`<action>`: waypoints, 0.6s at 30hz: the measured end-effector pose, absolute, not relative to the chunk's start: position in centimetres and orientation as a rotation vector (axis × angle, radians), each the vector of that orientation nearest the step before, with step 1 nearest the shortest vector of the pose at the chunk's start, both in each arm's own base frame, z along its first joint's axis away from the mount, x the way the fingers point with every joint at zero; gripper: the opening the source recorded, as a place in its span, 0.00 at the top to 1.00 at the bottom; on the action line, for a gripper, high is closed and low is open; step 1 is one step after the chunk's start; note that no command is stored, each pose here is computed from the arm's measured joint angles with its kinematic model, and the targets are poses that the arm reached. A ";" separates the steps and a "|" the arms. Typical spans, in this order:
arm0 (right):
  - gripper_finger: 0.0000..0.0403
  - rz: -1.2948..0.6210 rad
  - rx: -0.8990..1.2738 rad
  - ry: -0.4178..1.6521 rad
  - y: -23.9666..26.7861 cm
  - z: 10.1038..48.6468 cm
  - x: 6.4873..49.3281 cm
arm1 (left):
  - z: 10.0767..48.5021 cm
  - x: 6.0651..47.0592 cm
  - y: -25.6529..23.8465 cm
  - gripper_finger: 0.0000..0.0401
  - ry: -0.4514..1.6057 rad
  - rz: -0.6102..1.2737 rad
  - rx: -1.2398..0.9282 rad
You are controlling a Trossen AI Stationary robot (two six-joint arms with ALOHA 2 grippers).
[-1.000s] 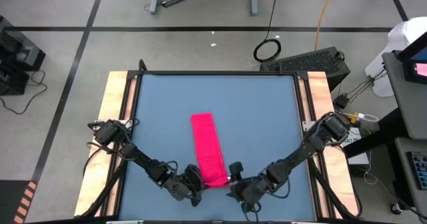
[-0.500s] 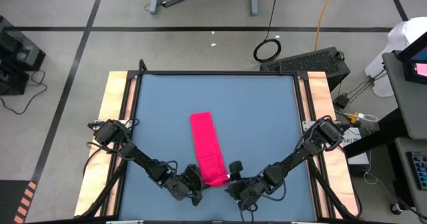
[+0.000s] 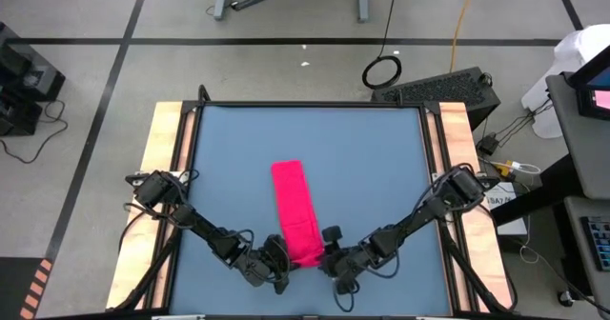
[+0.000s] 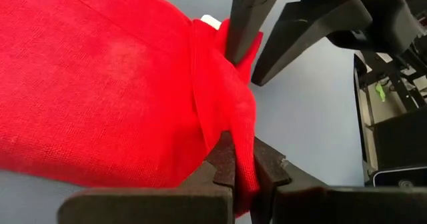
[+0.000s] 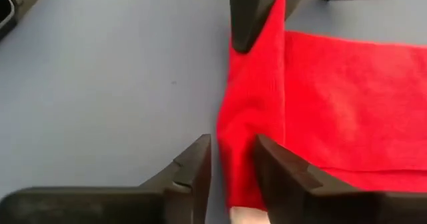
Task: Roll towel
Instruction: Roll the red towel
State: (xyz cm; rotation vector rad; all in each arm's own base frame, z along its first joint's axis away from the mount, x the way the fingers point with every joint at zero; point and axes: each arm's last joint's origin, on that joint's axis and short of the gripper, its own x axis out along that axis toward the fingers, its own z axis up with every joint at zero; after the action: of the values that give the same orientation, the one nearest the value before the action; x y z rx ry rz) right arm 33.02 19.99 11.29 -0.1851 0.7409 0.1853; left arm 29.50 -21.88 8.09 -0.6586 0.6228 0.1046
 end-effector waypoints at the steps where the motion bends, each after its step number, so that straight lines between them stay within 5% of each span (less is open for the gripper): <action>1: 0.75 0.196 -0.162 0.750 19.8 11.3 33.2 | 8.1 29.5 -21.9 0.96 0.623 0.102 -0.655; 11: 0.93 0.294 0.076 0.864 17.6 11.1 34.2 | 8.0 29.4 -22.1 0.95 0.625 0.074 -0.580; 18: 0.98 0.318 0.231 0.916 16.6 11.1 34.7 | 8.0 29.0 -22.6 0.72 0.625 0.030 -0.496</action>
State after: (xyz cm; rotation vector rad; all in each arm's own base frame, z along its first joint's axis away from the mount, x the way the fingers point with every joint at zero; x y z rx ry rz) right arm 34.70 16.58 11.12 0.2311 0.9164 0.3176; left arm 28.96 -22.65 8.03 -0.4964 0.6245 0.0302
